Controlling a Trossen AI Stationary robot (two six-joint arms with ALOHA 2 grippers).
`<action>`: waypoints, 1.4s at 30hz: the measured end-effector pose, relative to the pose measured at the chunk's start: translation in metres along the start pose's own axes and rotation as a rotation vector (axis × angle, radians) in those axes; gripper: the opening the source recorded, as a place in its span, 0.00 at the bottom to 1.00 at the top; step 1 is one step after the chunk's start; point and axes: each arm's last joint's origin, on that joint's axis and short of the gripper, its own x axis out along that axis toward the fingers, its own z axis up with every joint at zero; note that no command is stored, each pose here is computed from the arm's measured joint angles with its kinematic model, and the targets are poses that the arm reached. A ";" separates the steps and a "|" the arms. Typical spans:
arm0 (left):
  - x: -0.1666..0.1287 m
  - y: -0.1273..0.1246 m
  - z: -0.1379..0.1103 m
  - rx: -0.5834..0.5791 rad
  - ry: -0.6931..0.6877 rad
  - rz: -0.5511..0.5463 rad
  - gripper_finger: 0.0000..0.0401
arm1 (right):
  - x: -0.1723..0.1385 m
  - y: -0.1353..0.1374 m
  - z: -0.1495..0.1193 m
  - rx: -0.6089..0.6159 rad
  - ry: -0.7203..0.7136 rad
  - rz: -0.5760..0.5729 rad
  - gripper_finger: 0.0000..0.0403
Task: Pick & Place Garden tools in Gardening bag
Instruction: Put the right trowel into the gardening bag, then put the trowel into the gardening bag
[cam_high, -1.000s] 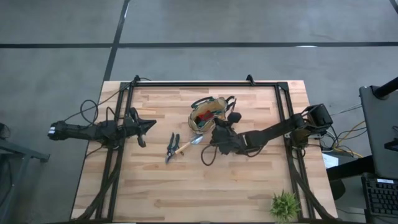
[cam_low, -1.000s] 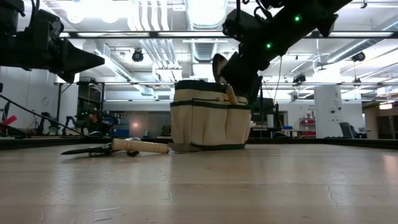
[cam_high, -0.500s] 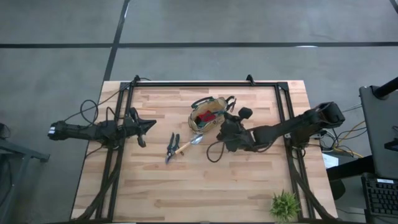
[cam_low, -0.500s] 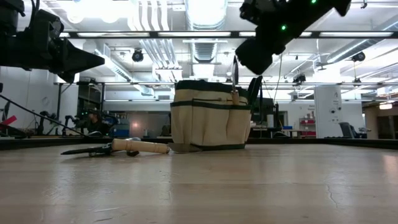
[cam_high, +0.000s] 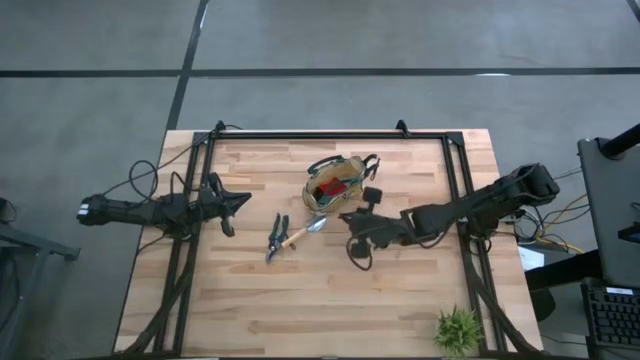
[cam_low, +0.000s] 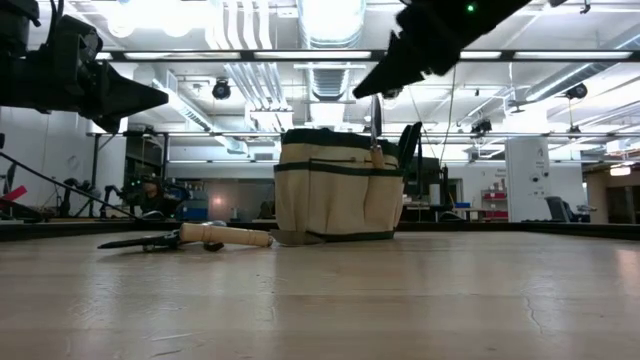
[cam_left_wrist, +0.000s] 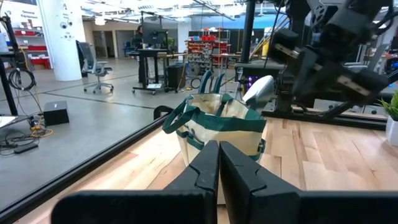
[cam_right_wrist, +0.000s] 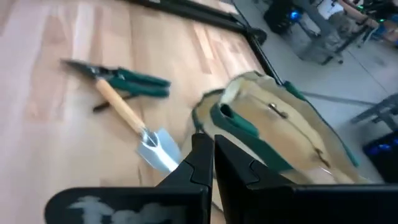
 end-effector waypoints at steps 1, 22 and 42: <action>0.000 0.000 0.000 0.000 0.000 0.000 0.04 | 0.003 0.002 0.000 0.018 -0.008 -0.003 0.02; 0.000 0.000 0.000 0.000 0.000 0.000 0.04 | 0.006 0.002 -0.012 0.000 0.048 -0.440 0.02; 0.000 0.000 0.000 0.000 0.000 0.000 0.04 | 0.018 0.018 -0.001 0.031 -0.056 0.267 0.02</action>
